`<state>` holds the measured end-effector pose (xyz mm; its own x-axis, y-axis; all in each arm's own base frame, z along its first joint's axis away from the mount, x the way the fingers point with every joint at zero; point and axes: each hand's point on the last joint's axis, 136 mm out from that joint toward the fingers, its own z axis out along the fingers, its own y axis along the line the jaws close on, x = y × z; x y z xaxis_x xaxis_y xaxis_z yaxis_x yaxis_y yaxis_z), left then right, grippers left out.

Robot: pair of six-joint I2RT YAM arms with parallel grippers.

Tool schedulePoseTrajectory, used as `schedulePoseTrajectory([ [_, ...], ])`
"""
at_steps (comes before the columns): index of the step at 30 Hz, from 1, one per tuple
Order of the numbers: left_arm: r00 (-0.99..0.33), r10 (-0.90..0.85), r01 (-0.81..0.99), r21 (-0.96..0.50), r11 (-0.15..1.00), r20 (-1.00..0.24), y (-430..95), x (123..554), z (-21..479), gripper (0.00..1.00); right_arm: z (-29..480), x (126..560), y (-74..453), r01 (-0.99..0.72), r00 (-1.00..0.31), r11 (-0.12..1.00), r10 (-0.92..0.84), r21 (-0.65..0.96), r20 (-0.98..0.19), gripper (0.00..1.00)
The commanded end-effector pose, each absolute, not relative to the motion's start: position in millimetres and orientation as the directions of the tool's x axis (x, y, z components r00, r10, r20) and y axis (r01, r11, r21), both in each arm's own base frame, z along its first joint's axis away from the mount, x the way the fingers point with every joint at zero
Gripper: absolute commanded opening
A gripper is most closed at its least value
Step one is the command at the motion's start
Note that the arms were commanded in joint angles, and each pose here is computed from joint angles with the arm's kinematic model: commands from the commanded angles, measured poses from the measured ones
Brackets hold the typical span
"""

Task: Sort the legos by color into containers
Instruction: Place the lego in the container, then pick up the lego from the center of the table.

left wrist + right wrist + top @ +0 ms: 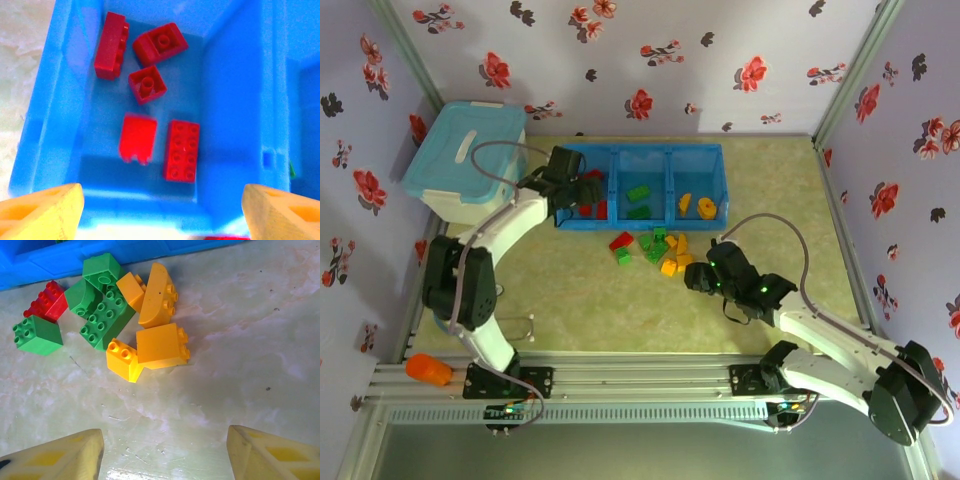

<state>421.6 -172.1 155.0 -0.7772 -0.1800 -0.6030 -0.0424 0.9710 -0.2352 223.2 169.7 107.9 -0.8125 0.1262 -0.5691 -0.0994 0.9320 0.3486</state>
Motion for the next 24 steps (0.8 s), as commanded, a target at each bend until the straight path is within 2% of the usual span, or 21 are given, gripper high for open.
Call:
schedulePoseTrajectory([
  [1, -0.744, -0.202, -0.021, -0.279, 0.960, -0.637, -172, 392, 174, 0.82, 111, 223, 176, -0.111, -0.816, 0.934, 0.110, 0.340, -0.568, 0.67],
  [9, -0.696, -0.260, -0.022, -0.342, 0.939, -0.669, -151, 321, 149, 0.81, 118, 239, 229, -0.227, -0.817, 0.937, -0.035, 0.265, -0.576, 0.67],
  [14, -0.668, -0.248, -0.036, -0.302, 0.952, -0.701, -139, 275, 139, 0.81, 117, 254, 272, -0.296, -0.819, 0.926, -0.119, 0.235, -0.562, 0.67],
  [24, -0.662, -0.232, -0.023, -0.290, 0.957, -0.713, -127, 225, 133, 0.80, 80, 280, 345, -0.381, -0.860, 0.901, -0.262, 0.208, -0.438, 0.67],
])
